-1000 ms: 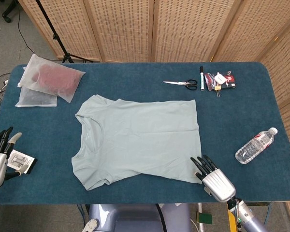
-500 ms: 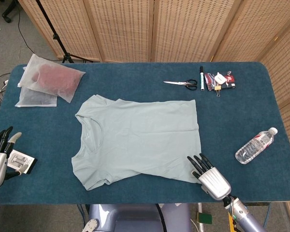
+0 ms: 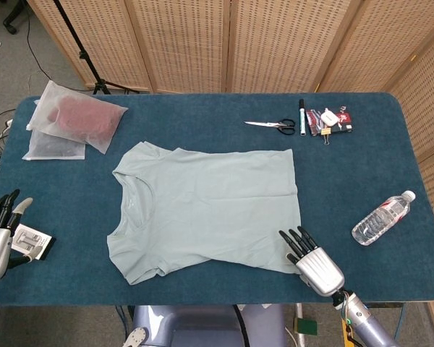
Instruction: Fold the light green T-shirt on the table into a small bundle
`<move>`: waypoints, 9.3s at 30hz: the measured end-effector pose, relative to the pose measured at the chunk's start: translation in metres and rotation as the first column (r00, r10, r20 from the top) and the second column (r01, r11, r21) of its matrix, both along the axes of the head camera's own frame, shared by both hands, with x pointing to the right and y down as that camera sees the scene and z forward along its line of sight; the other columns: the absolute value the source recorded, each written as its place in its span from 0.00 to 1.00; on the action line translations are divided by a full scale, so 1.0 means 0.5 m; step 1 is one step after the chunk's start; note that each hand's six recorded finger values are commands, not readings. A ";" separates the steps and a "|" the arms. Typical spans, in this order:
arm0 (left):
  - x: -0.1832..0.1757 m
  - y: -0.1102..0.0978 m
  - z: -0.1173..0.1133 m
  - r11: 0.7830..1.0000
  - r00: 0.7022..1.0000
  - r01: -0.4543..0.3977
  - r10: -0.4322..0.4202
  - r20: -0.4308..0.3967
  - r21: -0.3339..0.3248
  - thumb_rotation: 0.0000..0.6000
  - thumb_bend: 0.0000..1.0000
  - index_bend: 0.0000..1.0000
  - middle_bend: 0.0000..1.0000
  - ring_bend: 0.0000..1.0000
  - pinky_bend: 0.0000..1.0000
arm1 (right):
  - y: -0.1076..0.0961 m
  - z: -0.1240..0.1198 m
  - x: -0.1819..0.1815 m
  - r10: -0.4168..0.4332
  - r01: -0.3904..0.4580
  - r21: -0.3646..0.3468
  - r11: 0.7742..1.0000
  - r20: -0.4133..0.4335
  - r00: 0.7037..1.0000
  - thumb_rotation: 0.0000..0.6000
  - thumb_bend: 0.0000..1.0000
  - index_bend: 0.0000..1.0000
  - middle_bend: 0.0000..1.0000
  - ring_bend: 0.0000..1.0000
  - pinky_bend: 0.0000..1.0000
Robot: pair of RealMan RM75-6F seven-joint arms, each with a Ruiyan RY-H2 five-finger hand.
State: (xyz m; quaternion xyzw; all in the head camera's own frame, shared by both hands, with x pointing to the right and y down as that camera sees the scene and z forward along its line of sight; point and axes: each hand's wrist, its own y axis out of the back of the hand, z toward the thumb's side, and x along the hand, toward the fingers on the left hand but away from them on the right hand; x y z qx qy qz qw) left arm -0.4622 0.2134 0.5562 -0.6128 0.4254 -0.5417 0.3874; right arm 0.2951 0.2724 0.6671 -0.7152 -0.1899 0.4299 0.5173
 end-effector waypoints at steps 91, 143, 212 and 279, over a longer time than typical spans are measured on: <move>0.214 0.117 0.233 0.795 0.740 -0.603 0.589 -0.326 0.066 1.00 0.14 0.50 0.00 0.00 0.00 | -0.010 0.012 0.009 0.019 -0.019 -0.029 0.999 -0.005 1.000 1.00 0.44 0.61 0.00 0.00 0.03; 0.268 0.126 0.277 0.798 0.717 -0.602 0.555 -0.422 0.026 1.00 0.53 0.73 0.00 0.00 0.00 | -0.012 0.010 0.014 0.019 -0.019 -0.036 0.999 -0.002 1.000 1.00 0.45 0.62 0.00 0.00 0.03; 0.181 0.309 0.081 0.695 0.540 -0.719 0.561 -0.628 0.003 1.00 0.54 0.75 0.00 0.00 0.00 | 0.188 -0.161 0.007 -0.203 0.294 -0.286 0.912 0.309 0.929 1.00 0.49 0.65 0.03 0.00 0.03; 0.233 -0.159 0.263 0.952 0.917 -0.205 0.105 -0.386 -0.228 1.00 0.54 0.76 0.00 0.00 0.00 | -0.329 0.091 0.024 0.406 -0.366 -0.393 0.844 0.019 0.914 1.00 0.00 0.00 0.00 0.00 0.03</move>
